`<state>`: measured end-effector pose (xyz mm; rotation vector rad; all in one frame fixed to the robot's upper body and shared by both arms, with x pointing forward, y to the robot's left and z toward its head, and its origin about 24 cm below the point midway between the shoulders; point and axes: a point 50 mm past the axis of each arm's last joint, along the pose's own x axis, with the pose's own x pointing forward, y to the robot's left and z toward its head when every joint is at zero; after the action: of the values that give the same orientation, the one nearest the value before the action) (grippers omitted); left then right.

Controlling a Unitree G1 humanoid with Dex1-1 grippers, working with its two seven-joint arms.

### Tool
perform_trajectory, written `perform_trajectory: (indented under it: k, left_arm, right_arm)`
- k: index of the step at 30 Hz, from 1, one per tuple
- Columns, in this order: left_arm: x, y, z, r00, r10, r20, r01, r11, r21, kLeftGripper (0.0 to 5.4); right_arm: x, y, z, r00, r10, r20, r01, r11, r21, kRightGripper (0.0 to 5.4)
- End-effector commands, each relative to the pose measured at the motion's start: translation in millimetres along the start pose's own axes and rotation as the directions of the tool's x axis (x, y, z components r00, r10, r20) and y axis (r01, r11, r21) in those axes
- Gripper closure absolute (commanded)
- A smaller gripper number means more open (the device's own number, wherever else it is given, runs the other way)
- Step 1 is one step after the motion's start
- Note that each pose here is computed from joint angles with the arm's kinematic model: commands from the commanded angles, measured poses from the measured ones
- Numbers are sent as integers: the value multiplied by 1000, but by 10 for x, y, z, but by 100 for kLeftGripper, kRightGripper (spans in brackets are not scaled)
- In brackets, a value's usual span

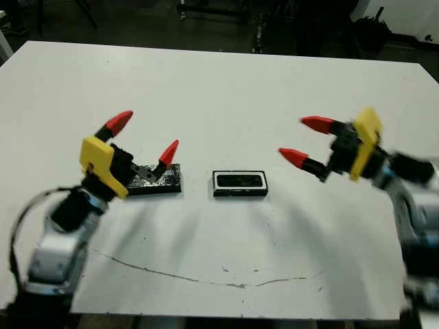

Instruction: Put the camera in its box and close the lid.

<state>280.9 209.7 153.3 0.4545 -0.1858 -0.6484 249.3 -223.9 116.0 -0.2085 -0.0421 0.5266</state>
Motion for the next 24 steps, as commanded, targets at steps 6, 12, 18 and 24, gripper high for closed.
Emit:
perform_trajectory:
  k: [6,12,18,24]
  left_arm:
    - [78,368,35,964,-216,-155,236,963,127,0]
    - [147,477,-20,872,-411,-264,427,904,2,0]
    - [223,497,-168,793,-561,-237,557,825,-92,0]
    - [256,473,-321,733,-631,-253,614,774,-153,0]
  right_arm:
    - [-416,229,-319,963,-270,18,266,958,109,250]
    - [-399,310,-364,959,-282,10,279,953,117,341]
    - [-363,328,-354,966,-256,29,252,962,101,432]
    - [-360,332,-360,965,-261,23,258,961,102,518]
